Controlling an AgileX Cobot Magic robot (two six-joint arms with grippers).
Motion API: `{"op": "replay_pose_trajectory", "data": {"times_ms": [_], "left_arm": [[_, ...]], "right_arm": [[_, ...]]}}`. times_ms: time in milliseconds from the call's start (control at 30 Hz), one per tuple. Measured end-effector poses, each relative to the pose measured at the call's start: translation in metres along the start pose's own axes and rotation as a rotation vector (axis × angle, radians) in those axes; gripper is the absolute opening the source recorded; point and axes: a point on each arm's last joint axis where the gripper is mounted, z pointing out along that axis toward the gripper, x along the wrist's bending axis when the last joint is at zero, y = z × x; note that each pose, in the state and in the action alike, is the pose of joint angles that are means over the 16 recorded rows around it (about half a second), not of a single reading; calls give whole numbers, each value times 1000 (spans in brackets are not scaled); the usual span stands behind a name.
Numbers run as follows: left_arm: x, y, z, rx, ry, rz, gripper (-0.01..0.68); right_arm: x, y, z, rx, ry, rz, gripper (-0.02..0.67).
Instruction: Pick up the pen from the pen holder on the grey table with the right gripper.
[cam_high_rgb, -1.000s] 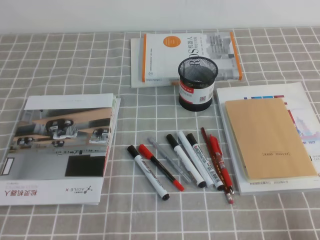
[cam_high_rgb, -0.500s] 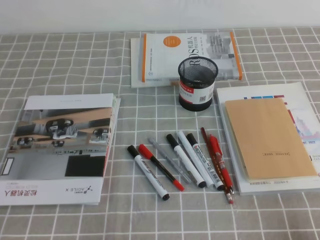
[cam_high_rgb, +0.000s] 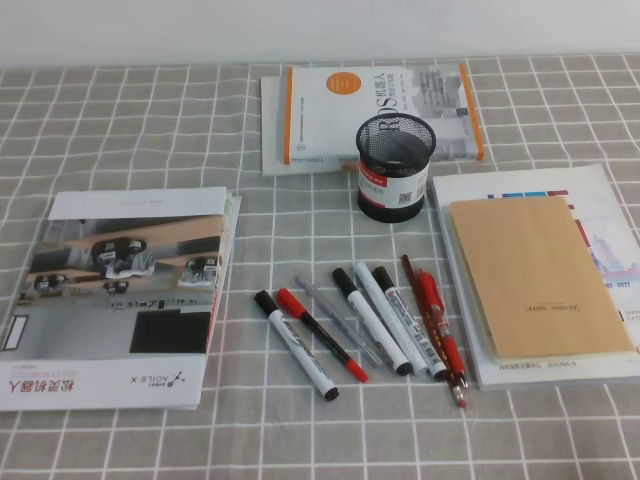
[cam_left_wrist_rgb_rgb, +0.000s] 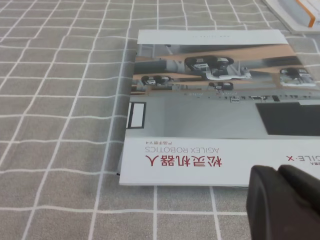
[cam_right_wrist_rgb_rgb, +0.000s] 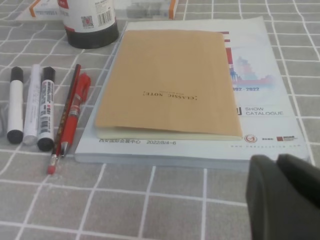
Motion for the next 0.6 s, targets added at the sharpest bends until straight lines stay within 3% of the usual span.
{"op": "replay_pose_trajectory", "data": {"times_ms": [600], "left_arm": [[0, 0, 0, 0, 0, 0, -5]], "right_arm": [[1, 0, 0, -2, 6, 16, -12]]}}
